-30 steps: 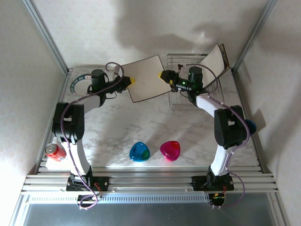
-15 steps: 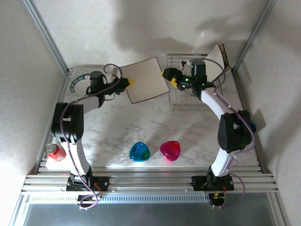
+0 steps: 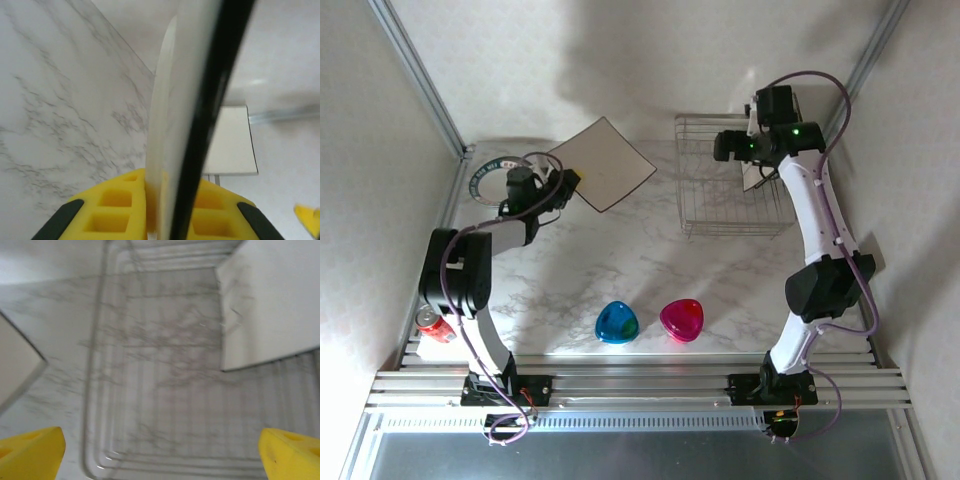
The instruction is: Unload the plates from the dish rack
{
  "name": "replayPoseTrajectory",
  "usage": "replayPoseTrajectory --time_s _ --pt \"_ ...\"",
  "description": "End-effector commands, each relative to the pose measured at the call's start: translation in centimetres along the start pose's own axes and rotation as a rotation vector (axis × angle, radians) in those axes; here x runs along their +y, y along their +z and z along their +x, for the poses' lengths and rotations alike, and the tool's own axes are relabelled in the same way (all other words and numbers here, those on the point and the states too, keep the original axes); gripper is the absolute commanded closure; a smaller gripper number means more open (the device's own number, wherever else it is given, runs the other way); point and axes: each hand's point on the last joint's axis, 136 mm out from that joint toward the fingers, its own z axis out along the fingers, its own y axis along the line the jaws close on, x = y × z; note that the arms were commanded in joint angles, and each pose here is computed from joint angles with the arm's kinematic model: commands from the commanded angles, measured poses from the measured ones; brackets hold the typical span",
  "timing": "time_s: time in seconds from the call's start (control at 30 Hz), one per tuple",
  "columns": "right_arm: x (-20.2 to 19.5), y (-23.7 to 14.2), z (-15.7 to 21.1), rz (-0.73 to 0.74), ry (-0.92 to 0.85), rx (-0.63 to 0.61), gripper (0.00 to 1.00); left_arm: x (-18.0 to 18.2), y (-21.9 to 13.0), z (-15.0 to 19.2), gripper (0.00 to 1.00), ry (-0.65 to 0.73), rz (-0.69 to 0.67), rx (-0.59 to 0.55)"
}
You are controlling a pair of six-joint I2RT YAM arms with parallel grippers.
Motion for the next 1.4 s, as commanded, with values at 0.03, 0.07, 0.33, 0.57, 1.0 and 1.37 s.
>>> replayPoseTrajectory --time_s 0.03,0.07,0.33,0.57,1.0,1.37 --pt "-4.1 -0.7 3.2 0.166 -0.085 0.142 0.01 -8.0 -2.7 -4.5 1.00 0.014 0.243 -0.304" --pt "-4.3 -1.0 3.2 0.167 -0.083 0.136 0.01 -7.7 -2.7 -4.6 1.00 -0.006 0.243 -0.334" --pt "-4.6 -1.6 3.6 0.151 -0.087 0.127 0.01 -6.5 -1.3 -4.1 1.00 -0.150 0.276 -0.503" --pt "-4.2 -1.0 3.8 0.122 -0.096 0.132 0.01 -4.5 -0.9 -3.7 1.00 -0.227 0.204 -0.659" --pt "-3.4 -0.5 3.3 0.083 -0.103 0.149 0.01 -0.4 1.0 -3.0 1.00 -0.300 0.026 -0.788" --pt "-2.3 -0.6 3.2 0.059 -0.117 0.152 0.01 3.1 3.0 -2.3 1.00 -0.340 -0.029 -0.779"
